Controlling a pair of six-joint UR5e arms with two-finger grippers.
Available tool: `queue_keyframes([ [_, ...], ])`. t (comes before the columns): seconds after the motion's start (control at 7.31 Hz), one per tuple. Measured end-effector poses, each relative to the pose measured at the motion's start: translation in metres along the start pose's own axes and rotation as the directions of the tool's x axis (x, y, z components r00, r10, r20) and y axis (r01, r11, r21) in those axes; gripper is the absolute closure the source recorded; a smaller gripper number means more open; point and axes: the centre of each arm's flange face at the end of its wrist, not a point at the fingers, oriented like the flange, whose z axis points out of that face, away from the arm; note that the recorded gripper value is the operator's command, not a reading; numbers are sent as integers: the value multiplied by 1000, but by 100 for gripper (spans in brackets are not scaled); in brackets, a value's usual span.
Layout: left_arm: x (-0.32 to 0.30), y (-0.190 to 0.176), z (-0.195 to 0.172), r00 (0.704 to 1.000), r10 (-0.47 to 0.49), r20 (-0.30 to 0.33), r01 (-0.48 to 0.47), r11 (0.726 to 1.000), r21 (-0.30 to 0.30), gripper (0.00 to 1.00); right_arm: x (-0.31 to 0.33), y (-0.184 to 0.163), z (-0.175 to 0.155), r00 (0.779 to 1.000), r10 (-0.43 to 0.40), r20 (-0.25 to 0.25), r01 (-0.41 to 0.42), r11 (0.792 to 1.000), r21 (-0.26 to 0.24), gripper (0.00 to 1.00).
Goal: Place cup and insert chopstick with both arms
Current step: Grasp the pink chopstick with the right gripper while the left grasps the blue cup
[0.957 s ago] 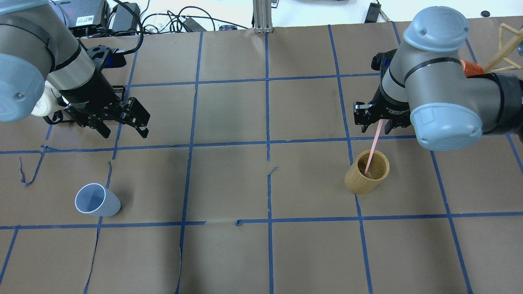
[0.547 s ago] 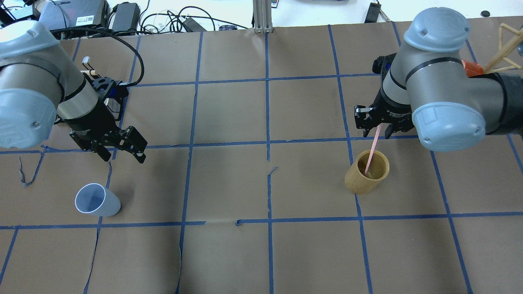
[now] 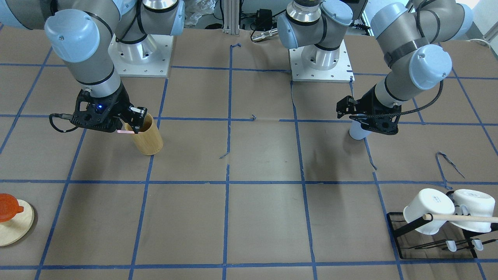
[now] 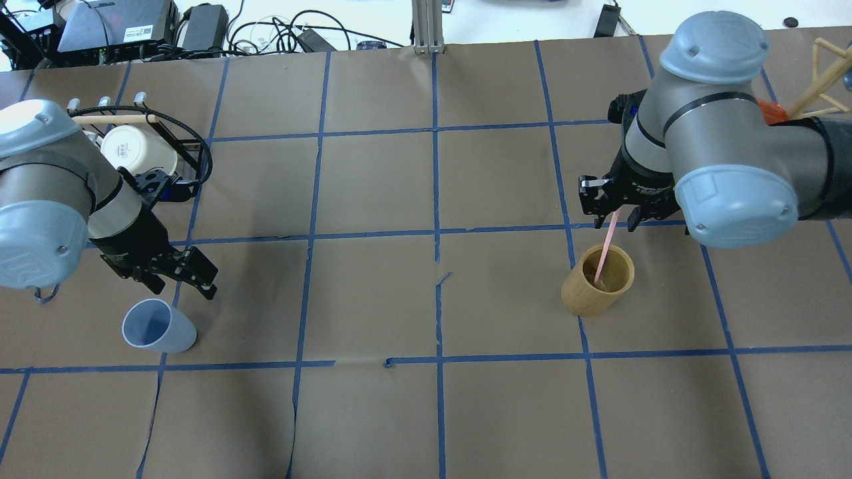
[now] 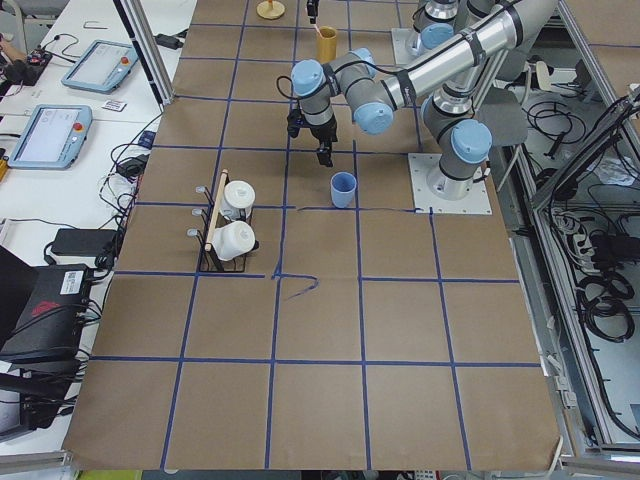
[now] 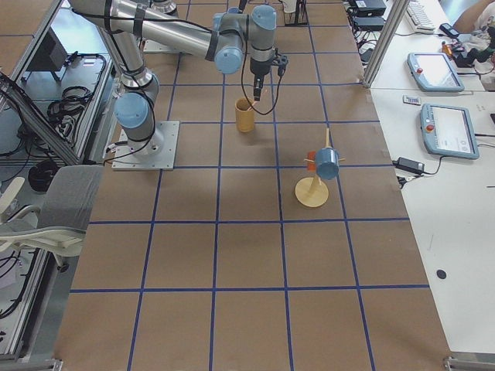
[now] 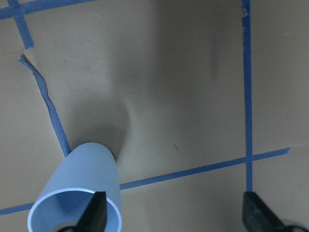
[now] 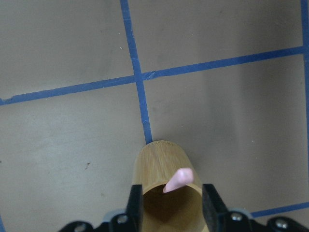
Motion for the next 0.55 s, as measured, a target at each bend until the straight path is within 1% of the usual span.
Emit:
queue_keyframes([
  [0.14,-9,2,4,1000,-13,12,13,1000,-8,6,0,0,-1,1000,-1,0,1,1000,2,67],
  [0.41,-23,6,8,999,-37,14,37,999,-11,6,0,0,-2,1000,0,1,0,1000,5,72],
  [0.55,-25,9,14,999,-36,8,36,999,-20,6,0,-1,-2,1000,0,2,0,1000,7,78],
])
